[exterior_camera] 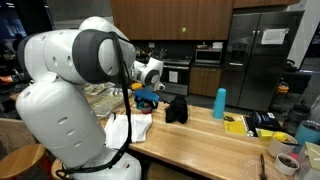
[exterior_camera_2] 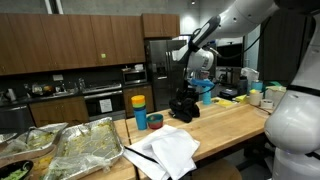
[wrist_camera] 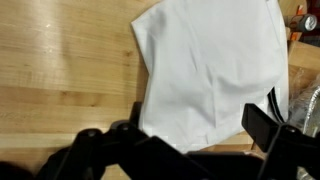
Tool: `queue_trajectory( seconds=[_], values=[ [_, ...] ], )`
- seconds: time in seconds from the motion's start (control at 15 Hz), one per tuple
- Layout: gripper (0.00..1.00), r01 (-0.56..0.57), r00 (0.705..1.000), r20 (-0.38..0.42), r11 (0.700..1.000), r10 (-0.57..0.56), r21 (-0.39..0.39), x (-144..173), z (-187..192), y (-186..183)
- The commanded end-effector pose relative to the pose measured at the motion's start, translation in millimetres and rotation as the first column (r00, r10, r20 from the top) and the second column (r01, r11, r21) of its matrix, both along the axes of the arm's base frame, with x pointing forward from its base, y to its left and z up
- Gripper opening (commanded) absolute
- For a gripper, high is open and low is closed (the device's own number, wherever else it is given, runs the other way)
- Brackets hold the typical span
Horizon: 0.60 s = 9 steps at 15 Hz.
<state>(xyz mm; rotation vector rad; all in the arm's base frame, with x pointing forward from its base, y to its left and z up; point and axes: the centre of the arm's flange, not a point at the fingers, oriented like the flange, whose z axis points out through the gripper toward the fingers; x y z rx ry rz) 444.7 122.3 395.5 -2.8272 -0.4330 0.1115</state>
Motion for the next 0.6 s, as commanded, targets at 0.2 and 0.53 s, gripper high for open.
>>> queue_trajectory(
  seconds=[0.2,0.53],
  values=[
    [1.00,-0.007,1.000,0.005,1.000,0.007,0.001,1.8,1.3,1.1],
    [1.00,0.031,0.984,0.175,0.999,-0.035,0.025,21.6,-4.9,-3.6]
  ],
)
